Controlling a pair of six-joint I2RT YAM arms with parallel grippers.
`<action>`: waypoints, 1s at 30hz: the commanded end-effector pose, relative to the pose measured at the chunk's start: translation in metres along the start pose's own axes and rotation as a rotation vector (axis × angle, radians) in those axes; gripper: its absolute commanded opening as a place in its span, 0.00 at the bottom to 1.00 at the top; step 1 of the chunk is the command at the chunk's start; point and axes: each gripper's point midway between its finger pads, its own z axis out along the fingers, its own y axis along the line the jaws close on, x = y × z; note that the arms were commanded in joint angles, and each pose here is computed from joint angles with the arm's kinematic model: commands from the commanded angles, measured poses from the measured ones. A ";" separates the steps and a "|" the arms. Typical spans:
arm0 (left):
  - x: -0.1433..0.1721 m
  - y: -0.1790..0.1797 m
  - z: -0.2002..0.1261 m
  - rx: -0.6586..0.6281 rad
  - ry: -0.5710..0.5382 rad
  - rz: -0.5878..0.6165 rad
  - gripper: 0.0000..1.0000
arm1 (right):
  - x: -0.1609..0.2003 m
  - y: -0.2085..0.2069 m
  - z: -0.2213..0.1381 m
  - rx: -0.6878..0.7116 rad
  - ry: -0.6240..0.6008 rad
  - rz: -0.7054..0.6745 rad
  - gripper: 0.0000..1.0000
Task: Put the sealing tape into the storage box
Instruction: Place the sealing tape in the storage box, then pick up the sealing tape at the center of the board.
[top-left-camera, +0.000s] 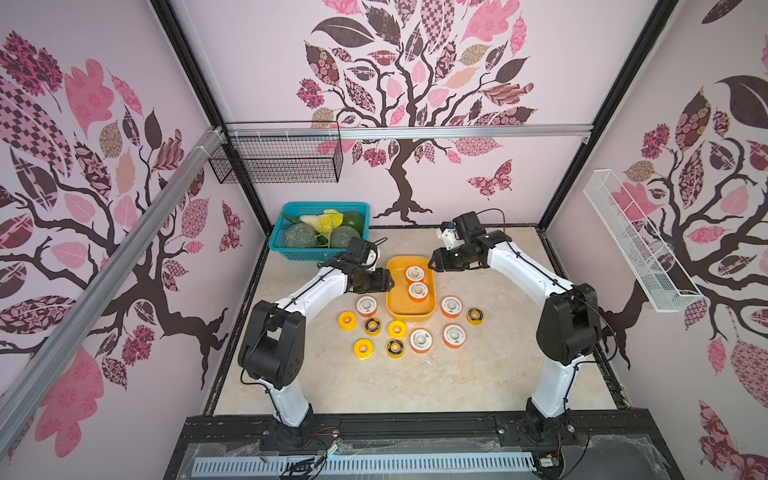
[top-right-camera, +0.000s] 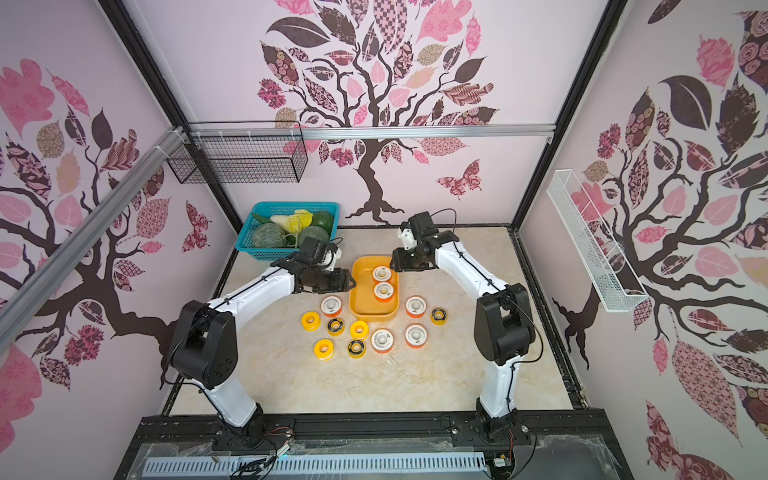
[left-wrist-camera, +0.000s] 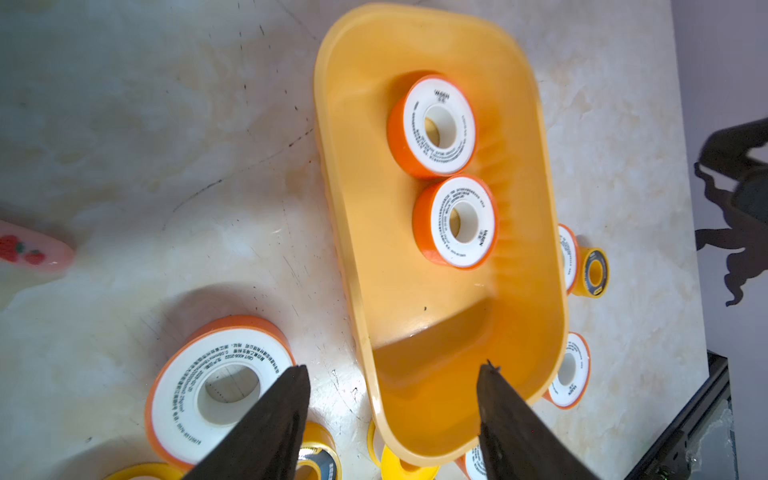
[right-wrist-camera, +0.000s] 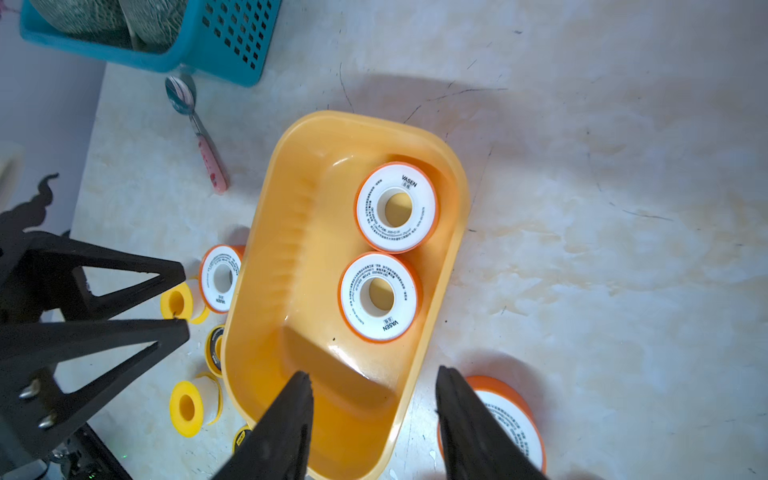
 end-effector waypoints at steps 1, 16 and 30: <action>-0.007 0.004 -0.024 -0.057 -0.058 0.018 0.72 | -0.003 0.005 -0.014 -0.071 -0.043 0.038 0.54; 0.032 0.063 -0.046 -0.330 -0.044 -0.034 0.78 | 0.031 -0.039 -0.037 -0.080 -0.091 0.166 0.56; 0.050 0.076 0.001 -0.436 0.098 0.064 0.89 | 0.040 -0.056 -0.042 -0.082 -0.111 0.223 0.57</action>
